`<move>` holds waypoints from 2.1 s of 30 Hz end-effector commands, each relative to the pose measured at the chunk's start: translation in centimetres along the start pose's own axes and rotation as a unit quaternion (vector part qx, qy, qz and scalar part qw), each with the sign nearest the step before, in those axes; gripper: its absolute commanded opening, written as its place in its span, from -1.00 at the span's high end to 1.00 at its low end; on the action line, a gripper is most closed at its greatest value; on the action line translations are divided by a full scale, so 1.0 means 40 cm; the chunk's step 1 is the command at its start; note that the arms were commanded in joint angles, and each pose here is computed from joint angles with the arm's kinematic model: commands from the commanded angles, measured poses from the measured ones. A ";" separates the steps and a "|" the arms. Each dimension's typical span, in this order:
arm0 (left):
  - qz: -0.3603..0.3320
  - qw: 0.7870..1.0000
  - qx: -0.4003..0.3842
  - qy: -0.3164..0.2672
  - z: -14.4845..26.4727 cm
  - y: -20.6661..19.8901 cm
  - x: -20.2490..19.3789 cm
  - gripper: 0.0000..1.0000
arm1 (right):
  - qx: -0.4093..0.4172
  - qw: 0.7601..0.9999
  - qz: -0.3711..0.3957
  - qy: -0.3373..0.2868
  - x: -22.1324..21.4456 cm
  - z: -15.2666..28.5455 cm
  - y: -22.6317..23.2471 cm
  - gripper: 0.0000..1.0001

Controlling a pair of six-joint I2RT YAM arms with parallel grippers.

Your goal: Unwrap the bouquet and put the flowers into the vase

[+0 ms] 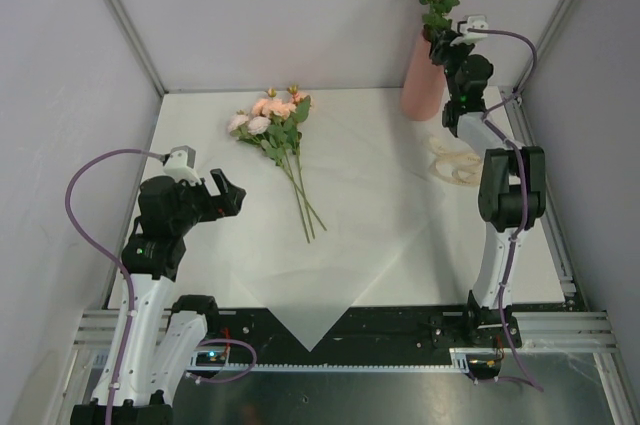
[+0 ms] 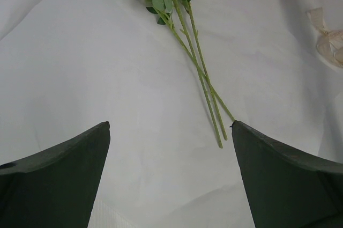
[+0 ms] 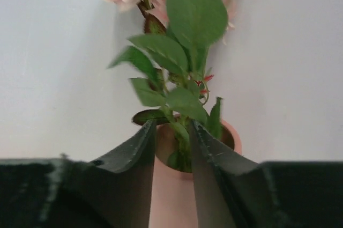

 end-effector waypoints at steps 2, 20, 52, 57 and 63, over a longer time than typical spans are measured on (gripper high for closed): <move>-0.007 1.000 -0.014 -0.018 0.003 -0.009 0.016 -0.99 | -0.029 0.998 0.007 -0.063 0.218 0.040 0.001 0.14; -0.006 1.000 -0.013 -0.015 0.001 -0.008 0.014 -0.99 | 0.051 0.966 -0.166 0.189 0.180 0.262 0.350 -0.05; -0.009 1.000 -0.021 -0.012 0.001 -0.018 0.007 -0.99 | 0.204 0.808 -0.241 0.497 -0.354 0.553 1.000 0.14; -0.010 1.000 -0.022 -0.014 0.003 -0.019 0.010 -0.99 | 0.198 0.800 -0.231 0.516 -0.390 0.567 1.003 0.16; -0.009 1.000 -0.022 -0.012 0.001 -0.019 0.009 -0.99 | 0.198 0.795 -0.230 0.525 -0.422 0.575 1.011 0.21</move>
Point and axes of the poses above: each gripper's point midway between its finger pads, its own z axis back along the fingers, its own y axis along the line the jaws close on, x = y × z, the point moved 3 cm from there along z, back along the fingers, and after that the axes turned 4 degrees about z, right-handed, at the moved point
